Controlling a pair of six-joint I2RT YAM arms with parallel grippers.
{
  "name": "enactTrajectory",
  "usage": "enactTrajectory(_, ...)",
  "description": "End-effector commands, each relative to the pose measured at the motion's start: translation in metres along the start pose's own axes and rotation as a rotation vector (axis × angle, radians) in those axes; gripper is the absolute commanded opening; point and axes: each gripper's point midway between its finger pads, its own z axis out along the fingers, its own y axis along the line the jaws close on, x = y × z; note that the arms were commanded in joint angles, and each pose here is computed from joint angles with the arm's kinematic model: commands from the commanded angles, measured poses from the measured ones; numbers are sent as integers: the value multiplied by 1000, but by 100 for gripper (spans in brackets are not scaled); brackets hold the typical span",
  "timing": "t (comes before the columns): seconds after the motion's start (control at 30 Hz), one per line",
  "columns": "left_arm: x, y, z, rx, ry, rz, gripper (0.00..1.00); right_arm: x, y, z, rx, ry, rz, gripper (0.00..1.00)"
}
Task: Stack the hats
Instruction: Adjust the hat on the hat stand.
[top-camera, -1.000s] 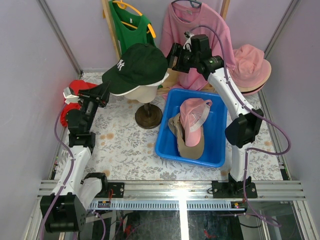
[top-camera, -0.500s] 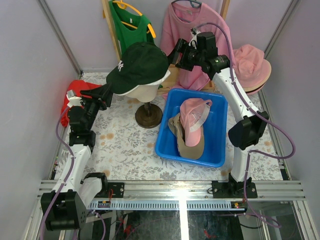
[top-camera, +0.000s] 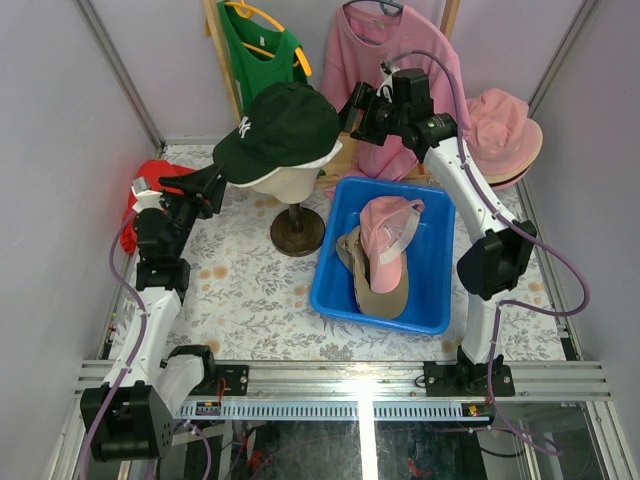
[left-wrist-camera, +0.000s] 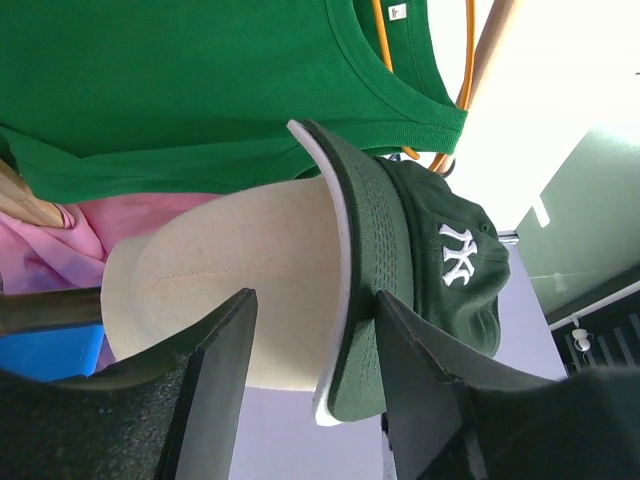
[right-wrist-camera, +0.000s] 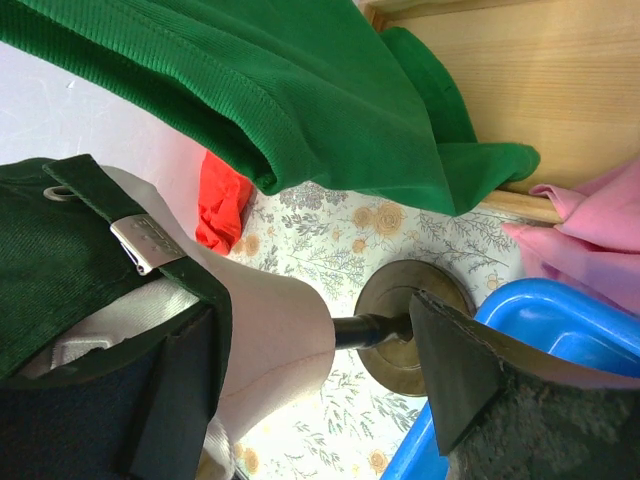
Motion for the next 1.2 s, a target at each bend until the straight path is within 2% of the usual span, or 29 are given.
enactTrajectory(0.0, -4, -13, 1, 29, -19, 22, 49, -1, -22, -8, 67, -5, -1, 78)
enactTrajectory(0.83, -8, -53, 13, 130, -21, 34, 51, 41, -33, 20, 105, 93, -35, 77)
enactTrajectory(0.87, -7, -54, 14, 135, -16, 31, 49, 42, -34, 21, 107, 94, -36, 77)
enactTrajectory(1.03, -5, -66, 15, 175, -2, 39, 19, 47, -40, 23, 121, 106, -34, 77)
enactTrajectory(1.17, -3, -68, 18, 168, 13, 59, 15, 42, -37, 21, 123, 88, -42, 77)
